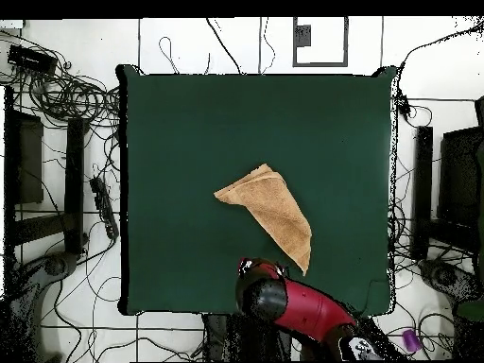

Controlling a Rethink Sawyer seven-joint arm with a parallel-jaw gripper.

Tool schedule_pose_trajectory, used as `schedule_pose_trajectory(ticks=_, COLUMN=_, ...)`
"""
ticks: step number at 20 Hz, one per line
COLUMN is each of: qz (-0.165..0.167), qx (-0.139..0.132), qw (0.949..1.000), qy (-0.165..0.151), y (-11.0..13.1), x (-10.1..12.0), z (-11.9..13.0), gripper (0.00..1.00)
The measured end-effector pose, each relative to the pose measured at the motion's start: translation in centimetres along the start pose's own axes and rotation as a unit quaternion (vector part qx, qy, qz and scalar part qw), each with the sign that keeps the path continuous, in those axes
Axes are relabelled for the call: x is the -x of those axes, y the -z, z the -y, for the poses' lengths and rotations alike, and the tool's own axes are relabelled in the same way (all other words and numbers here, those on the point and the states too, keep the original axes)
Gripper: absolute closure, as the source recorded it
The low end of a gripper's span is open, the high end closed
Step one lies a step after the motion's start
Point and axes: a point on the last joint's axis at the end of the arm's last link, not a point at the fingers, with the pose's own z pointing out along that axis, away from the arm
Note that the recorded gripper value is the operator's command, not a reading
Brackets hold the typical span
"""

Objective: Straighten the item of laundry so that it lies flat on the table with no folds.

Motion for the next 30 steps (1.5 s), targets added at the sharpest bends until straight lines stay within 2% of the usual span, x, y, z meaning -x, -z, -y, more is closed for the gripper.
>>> schedule_pose_trajectory(ticks=5, qz=0.003, qx=-0.001, qw=1.0000, qy=0.000, y=-0.8, x=-0.2, z=0.0, gripper=0.00)
schedule_pose_trajectory(ticks=17, qz=0.003, qx=-0.001, qw=1.0000, qy=0.000, y=-0.9, x=-0.4, z=-0.1, gripper=0.00)
schedule_pose_trajectory(ticks=30, qz=0.025, qx=-0.008, qw=0.9996, qy=0.008, y=-4.0, x=-1.4, z=-0.5, gripper=0.00)
